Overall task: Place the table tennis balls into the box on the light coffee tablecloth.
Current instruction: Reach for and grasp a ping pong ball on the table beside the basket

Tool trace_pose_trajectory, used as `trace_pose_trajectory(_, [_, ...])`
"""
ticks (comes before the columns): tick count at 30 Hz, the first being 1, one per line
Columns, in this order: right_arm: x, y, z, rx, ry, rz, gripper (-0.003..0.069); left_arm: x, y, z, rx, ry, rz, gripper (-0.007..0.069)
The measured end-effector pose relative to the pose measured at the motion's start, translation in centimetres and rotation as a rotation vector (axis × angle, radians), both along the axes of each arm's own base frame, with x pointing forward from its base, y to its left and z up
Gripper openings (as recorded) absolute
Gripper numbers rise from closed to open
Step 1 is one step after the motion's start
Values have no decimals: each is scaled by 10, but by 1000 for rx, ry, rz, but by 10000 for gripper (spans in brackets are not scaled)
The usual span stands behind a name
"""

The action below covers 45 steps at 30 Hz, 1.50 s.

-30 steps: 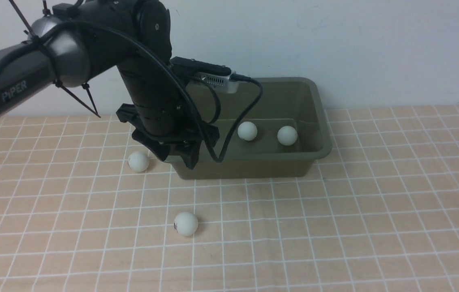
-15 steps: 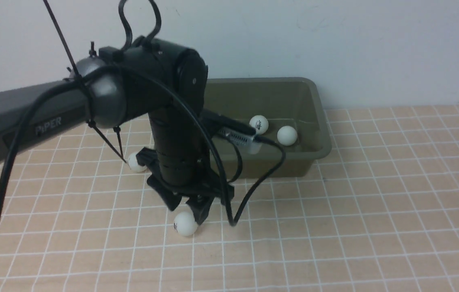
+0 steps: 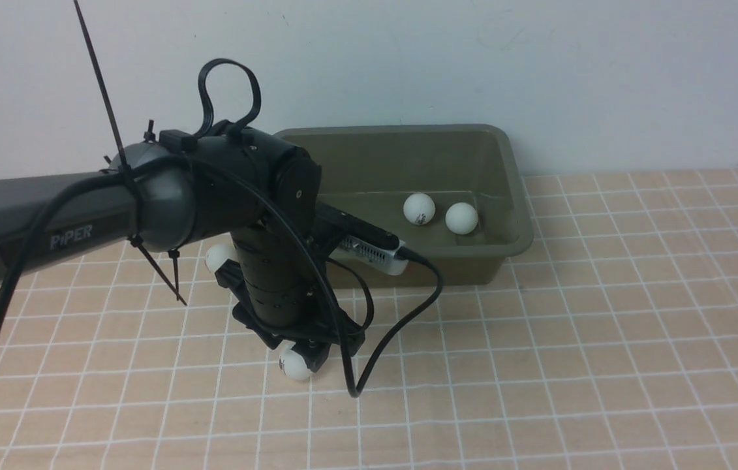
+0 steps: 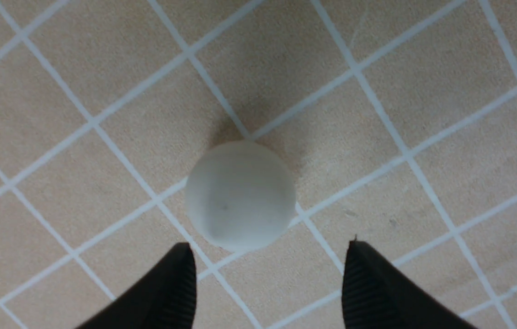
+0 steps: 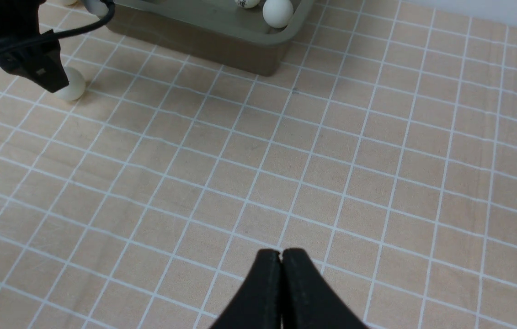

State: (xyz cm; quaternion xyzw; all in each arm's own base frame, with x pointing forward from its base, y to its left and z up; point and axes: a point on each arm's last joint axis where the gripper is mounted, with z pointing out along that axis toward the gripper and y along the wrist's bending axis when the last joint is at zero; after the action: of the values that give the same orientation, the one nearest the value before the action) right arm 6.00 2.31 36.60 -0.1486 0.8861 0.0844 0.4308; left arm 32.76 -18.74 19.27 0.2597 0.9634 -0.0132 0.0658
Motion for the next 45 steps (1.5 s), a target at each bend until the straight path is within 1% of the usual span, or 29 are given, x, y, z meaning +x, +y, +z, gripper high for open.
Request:
trace_pose_trajectory(4, [0, 0, 0, 0, 0, 0, -15, 1, 1, 0, 16, -13, -9, 363])
trace_pose_trajectory(9, [0, 0, 0, 0, 0, 0, -15, 2, 2, 0, 29, -20, -25, 440])
trace_pose_trajectory(11, [0, 0, 0, 1, 0, 0, -15, 2, 2, 0, 30, -20, -32, 491])
trace_pose_trajectory(16, [-1, 1, 0, 13, 6, 7, -15, 2, 2, 0, 27, -26, -38, 544])
trace_pose_trajectory(34, [-2, 1, -1, 17, 29, 6, -15, 7, -1, 0, 0, -71, -40, 551])
trace_pose_trajectory(40, [-2, 1, -1, 18, 30, 7, -15, 9, -2, -19, 24, -28, -44, 551])
trace_pose_trajectory(45, [-2, 2, -2, 22, 34, 7, -15, 10, -3, -24, 31, -21, -45, 551])
